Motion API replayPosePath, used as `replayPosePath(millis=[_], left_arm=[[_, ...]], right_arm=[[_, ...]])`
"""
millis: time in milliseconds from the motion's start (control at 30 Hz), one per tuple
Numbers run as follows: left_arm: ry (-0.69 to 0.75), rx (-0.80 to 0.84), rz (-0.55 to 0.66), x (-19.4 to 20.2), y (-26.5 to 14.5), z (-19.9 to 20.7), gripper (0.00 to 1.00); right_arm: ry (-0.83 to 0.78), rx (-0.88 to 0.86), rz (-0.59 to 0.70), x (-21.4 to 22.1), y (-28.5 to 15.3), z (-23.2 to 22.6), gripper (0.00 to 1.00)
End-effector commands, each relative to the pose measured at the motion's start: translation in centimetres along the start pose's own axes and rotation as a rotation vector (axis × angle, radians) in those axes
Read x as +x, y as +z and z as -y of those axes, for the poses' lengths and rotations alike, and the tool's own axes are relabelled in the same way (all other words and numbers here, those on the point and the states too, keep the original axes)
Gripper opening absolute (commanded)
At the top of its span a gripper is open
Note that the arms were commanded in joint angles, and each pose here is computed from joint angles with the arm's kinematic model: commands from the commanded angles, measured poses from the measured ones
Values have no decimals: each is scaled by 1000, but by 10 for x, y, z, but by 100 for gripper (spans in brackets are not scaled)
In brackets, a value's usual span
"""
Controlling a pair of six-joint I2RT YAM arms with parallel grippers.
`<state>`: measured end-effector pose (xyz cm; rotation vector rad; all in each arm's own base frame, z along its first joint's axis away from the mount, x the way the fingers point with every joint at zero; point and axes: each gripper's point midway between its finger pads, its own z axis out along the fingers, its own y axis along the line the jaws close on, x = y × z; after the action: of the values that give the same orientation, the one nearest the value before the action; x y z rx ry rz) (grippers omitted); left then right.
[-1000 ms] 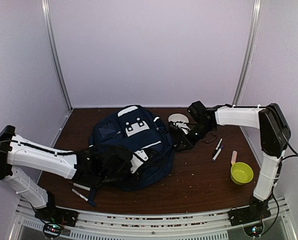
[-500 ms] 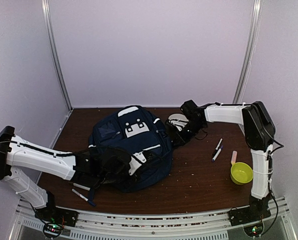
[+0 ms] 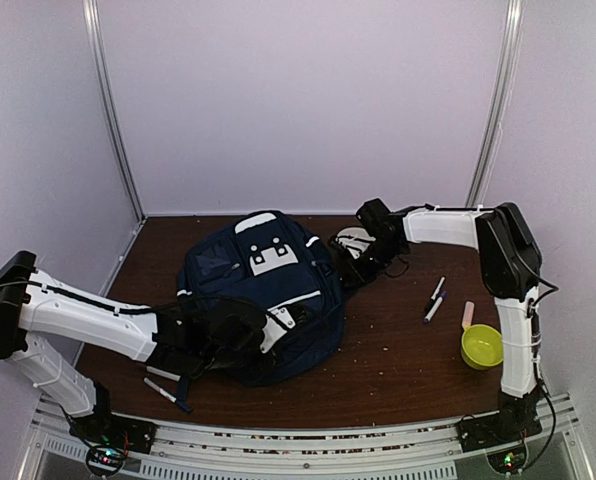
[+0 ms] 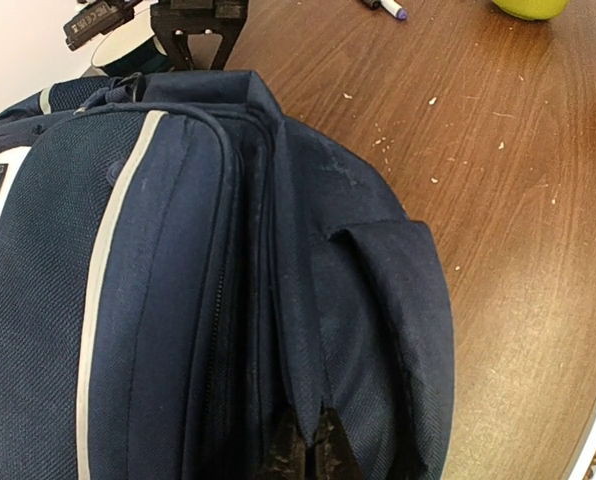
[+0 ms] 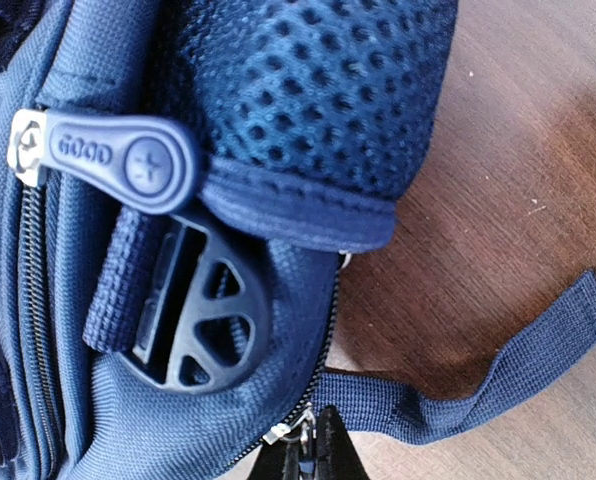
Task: Pack the student bag
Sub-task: Zip the student bag into the largest pocket of the bag, then pick up the pen from the corner of the board.
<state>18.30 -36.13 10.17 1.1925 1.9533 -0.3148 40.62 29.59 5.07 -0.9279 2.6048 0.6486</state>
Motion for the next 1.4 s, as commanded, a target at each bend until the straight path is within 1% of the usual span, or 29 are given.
replayPosePath(millis=[0, 100, 133, 167, 200, 267, 367, 400, 500, 567, 667, 767, 900, 967, 1033, 1133, 1167, 1233, 1367], left_arm=[[-8, -3, -10, -1, 1, 1, 0], [-11, -16, -11, -1, 2, -1, 0], [-13, -25, -14, -1, 1, -3, 0], [-15, -29, -16, -1, 1, -4, 0], [-17, -34, -18, -2, 1, -5, 4], [-36, -57, -22, -4, -2, -9, 19], [-67, -74, -16, -12, -10, -14, 37], [-79, -83, -16, -14, -14, -17, 41], [-136, -145, -25, -15, -31, -32, 47], [-181, -210, -56, -11, -43, -47, 49], [-306, -316, -120, 6, -65, -72, 51], [-464, -412, -210, 39, -88, -96, 54], [-664, -487, -312, 85, -110, -118, 56], [-751, -521, -345, 107, -122, -126, 55], [-836, -549, -362, 126, -133, -132, 52], [-952, -563, -393, 152, -144, -135, 51], [-975, -559, -403, 160, -146, -135, 51], [-954, -534, -380, 159, -146, -137, 51], [-803, -436, -286, 133, -131, -139, 56]], right_arm=[[38, 141, 108, -28, -14, 43, 0], [40, 120, 115, -28, -19, 39, 0], [38, 112, 122, -28, -23, 36, 1], [31, 101, 127, -29, -26, 33, 4], [25, 90, 131, -29, -31, 29, 6], [20, 80, 135, -29, -41, 24, 15], [6, 83, 152, -28, -61, 16, 26], [2, 86, 162, -27, -69, 14, 29], [-18, 96, 191, -24, -92, 6, 35], [-39, 101, 212, -22, -107, -1, 36], [-79, 63, 262, -22, -128, -19, 37], [-117, 4, 310, -24, -145, -40, 37], [-187, -103, 355, -24, -161, -71, 36], [-241, -132, 353, -20, -166, -85, 35], [-284, -118, 337, -16, -165, -91, 34], [-369, -105, 281, -3, -158, -100, 33], [-387, -103, 262, 2, -154, -103, 33], [-443, -106, 218, 14, -144, -112, 33], [-584, -80, 157, 33, -122, -133, 33]])
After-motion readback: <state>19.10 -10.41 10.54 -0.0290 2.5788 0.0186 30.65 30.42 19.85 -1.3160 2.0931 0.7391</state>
